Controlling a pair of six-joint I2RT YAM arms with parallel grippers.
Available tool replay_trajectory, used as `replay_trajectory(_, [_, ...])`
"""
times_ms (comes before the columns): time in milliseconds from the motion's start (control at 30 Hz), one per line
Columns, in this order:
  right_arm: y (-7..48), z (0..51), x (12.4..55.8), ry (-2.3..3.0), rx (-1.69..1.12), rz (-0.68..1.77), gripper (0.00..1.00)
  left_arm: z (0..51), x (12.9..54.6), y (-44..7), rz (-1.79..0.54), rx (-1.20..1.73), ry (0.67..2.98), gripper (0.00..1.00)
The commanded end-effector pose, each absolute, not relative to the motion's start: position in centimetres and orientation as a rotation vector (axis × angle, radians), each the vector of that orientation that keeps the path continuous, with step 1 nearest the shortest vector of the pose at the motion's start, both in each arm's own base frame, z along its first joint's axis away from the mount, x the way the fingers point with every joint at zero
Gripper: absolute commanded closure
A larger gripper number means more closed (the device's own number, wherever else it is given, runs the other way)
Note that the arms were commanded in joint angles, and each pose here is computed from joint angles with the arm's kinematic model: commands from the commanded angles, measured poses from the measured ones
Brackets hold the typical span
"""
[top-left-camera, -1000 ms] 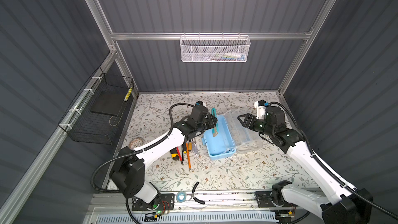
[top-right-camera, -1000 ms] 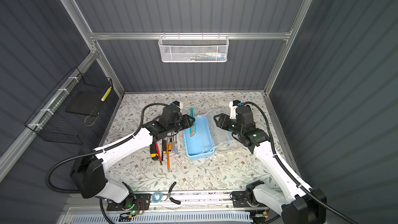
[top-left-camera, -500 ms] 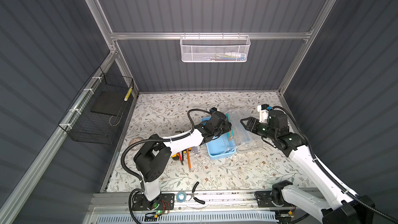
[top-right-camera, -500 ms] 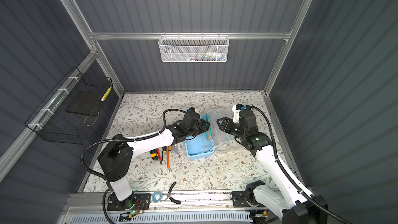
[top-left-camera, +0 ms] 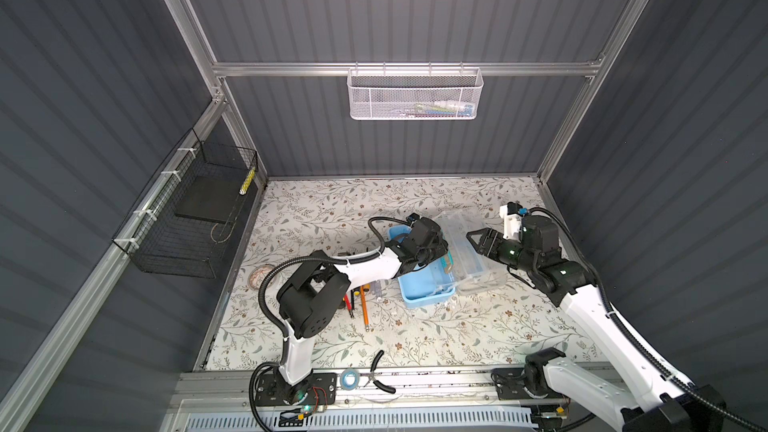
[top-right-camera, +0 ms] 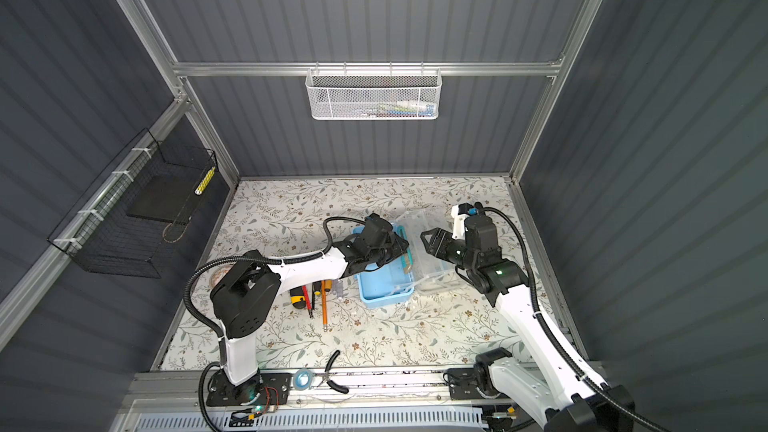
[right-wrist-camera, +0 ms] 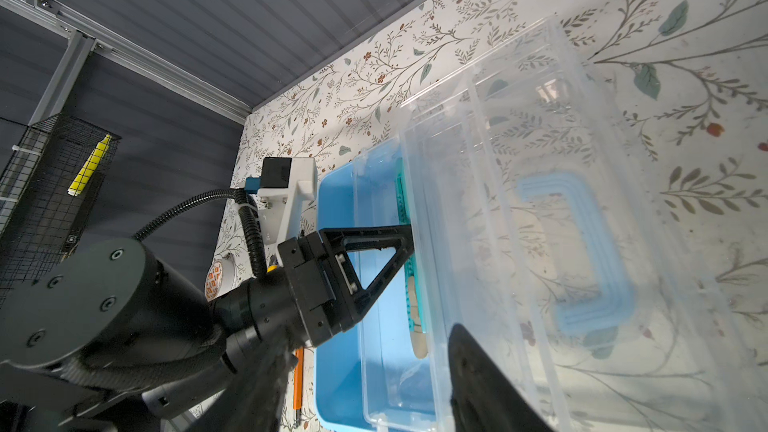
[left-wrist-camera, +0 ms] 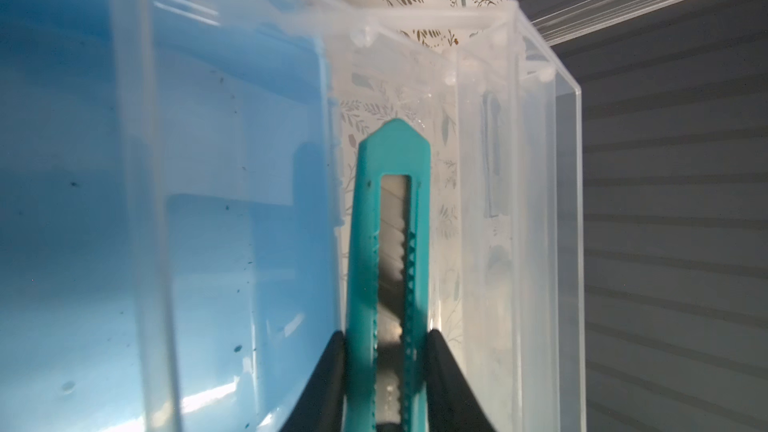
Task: Pack the tool kit
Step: 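Lower the teal knife into the box and open the left gripper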
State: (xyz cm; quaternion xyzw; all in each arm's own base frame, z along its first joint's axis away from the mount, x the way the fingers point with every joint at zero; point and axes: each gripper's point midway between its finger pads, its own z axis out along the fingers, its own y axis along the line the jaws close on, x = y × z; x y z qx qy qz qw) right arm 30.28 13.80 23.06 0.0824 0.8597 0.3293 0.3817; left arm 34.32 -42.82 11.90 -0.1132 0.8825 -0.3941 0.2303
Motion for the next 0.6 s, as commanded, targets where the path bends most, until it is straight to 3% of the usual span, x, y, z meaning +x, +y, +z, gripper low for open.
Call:
replay_trajectory(0, [13.8, 23.0, 29.8, 2.196, 0.199, 0.848, 0.40, 13.0, 34.7, -43.8, -1.145, -0.322, 2.411, 0.62])
replay_trajectory(133, [13.8, 22.9, 29.9, 2.198, 0.200, 0.846, 0.38, 13.1, 34.6, -43.7, -1.144, -0.315, 2.409, 0.46])
replay_trajectory(367, [14.2, 23.5, 30.1, 2.193, 0.172, 0.862, 0.38, 15.6, 35.0, -43.1, -1.084, -0.213, 2.369, 0.44])
replay_trajectory(567, [15.0, 24.8, 29.9, 2.189, 0.099, 0.904, 0.40, 19.0, 34.8, -39.0, -0.825, -0.059, 2.312, 0.43])
